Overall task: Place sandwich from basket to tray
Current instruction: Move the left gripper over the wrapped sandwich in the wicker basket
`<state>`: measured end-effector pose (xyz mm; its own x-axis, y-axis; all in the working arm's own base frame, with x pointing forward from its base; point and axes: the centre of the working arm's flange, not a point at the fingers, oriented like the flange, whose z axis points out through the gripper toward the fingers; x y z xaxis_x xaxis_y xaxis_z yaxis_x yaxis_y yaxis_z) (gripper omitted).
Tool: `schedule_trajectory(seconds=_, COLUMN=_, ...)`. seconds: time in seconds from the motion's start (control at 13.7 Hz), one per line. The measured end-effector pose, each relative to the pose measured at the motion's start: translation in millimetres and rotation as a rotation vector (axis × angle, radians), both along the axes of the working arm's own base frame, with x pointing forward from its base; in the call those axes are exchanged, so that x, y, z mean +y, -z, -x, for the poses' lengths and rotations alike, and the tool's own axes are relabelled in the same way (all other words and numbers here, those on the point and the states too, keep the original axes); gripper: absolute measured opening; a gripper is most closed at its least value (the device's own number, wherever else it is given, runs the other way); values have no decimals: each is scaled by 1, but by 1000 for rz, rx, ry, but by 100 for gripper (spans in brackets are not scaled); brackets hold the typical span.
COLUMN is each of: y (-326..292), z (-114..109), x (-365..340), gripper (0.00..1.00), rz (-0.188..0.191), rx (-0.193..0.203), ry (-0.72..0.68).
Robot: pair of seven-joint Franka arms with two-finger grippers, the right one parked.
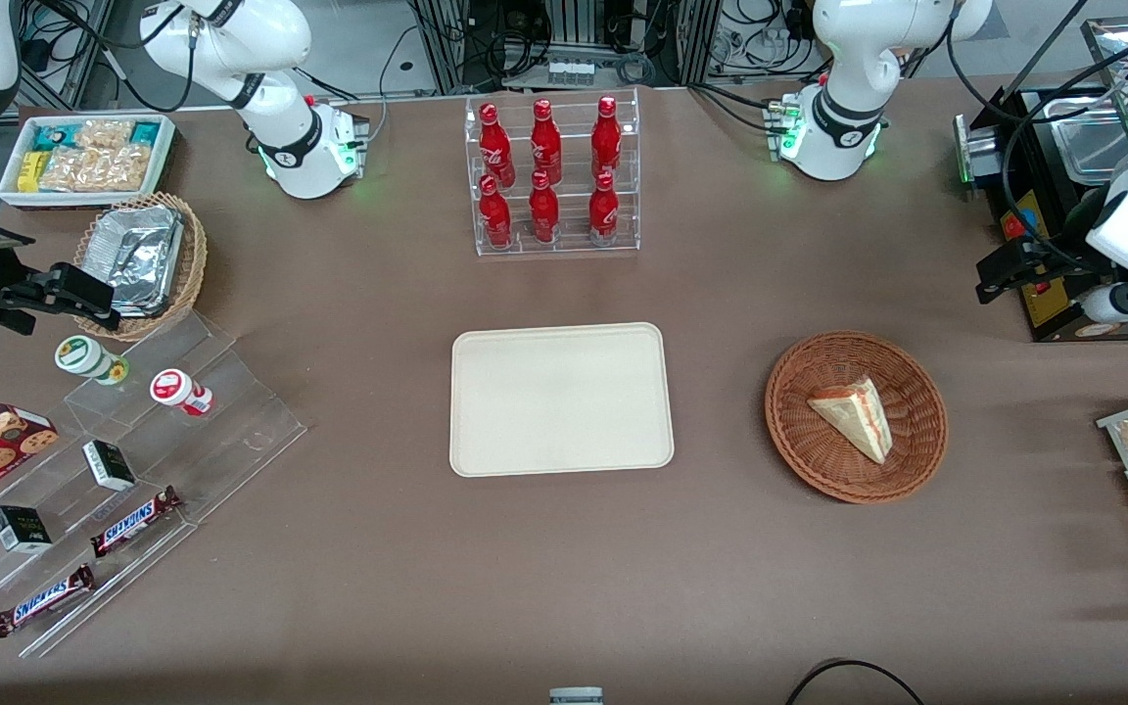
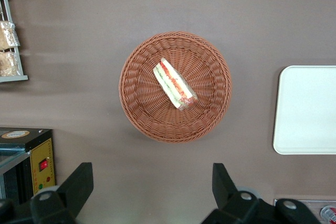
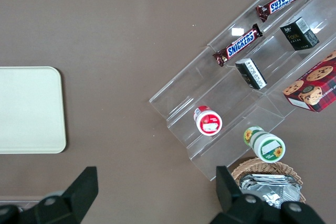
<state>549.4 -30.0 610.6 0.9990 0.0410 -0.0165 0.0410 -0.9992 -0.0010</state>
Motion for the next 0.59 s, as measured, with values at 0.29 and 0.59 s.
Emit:
schedule_trajectory(seconds=0.29, y=2, z=0, x=0, gripper=100, rz=0, rx=2, ry=0)
schedule_trajectory(seconds=0.59, y=34, z=-8, x=-2, gripper=100, rz=-1, rx=24, ry=4)
